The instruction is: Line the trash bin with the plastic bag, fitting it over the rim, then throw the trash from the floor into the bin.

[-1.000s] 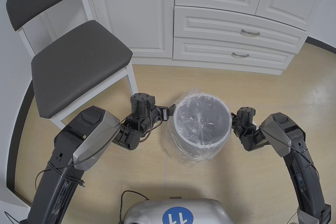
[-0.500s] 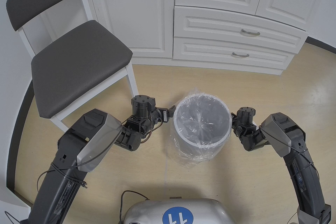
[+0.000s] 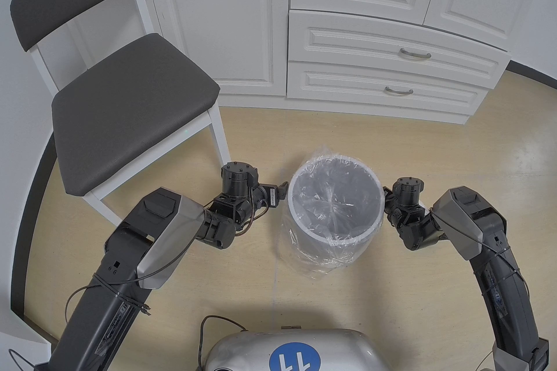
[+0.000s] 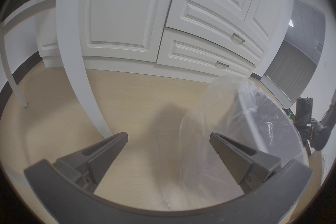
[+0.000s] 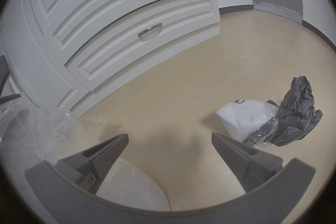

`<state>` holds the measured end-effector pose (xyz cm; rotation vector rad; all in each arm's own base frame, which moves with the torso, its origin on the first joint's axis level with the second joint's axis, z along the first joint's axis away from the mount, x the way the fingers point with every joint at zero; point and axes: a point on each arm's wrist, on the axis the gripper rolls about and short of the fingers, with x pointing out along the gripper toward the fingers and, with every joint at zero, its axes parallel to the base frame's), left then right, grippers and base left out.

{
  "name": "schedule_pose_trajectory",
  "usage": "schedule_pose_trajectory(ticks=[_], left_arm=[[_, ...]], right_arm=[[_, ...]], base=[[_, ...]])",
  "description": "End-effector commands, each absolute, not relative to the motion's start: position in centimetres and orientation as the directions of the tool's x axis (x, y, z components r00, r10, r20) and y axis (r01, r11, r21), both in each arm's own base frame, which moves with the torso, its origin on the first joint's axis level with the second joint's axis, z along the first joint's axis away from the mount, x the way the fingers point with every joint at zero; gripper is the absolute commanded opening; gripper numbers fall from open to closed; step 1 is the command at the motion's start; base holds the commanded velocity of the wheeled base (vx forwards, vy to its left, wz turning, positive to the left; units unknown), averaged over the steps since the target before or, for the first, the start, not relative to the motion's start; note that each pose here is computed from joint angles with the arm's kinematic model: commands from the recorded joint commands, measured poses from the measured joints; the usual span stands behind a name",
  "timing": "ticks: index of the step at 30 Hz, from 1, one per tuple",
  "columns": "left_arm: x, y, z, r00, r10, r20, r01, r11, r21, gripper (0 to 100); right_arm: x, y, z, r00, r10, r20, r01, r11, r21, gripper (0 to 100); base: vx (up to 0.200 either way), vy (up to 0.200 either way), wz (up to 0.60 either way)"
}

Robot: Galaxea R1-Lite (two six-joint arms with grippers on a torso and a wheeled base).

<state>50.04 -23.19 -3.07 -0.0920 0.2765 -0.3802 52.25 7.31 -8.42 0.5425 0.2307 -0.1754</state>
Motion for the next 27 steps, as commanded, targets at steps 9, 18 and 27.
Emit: schedule_pose_trajectory(ticks=[9, 18, 27], left_arm=[[51.7, -21.1, -2.0, 0.923, -0.316, -0.222, 0.293, 0.947, -0.130, 100], [49.9, -20.1, 1.0, 0.912, -0.307, -0.271, 0.286, 0.951, -0.115, 100], [45.6, -18.8, 2.6, 0.874, -0.299, -0.383, 0.307, 0.951, -0.041, 100]], right_arm=[[52.2, 7.6, -7.4, 0.975, -0.104, -0.197, 0.190, 0.850, 0.492, 100], [50.5, 6.4, -3.4, 0.970, -0.088, -0.226, 0.170, 0.912, 0.375, 100], [45.7, 3.3, 1.9, 0.953, 0.112, -0.281, -0.002, 0.931, 0.365, 100]], base=[[0.000, 0.000, 0.00], [0.000, 0.000, 0.00], [0.000, 0.000, 0.00]])
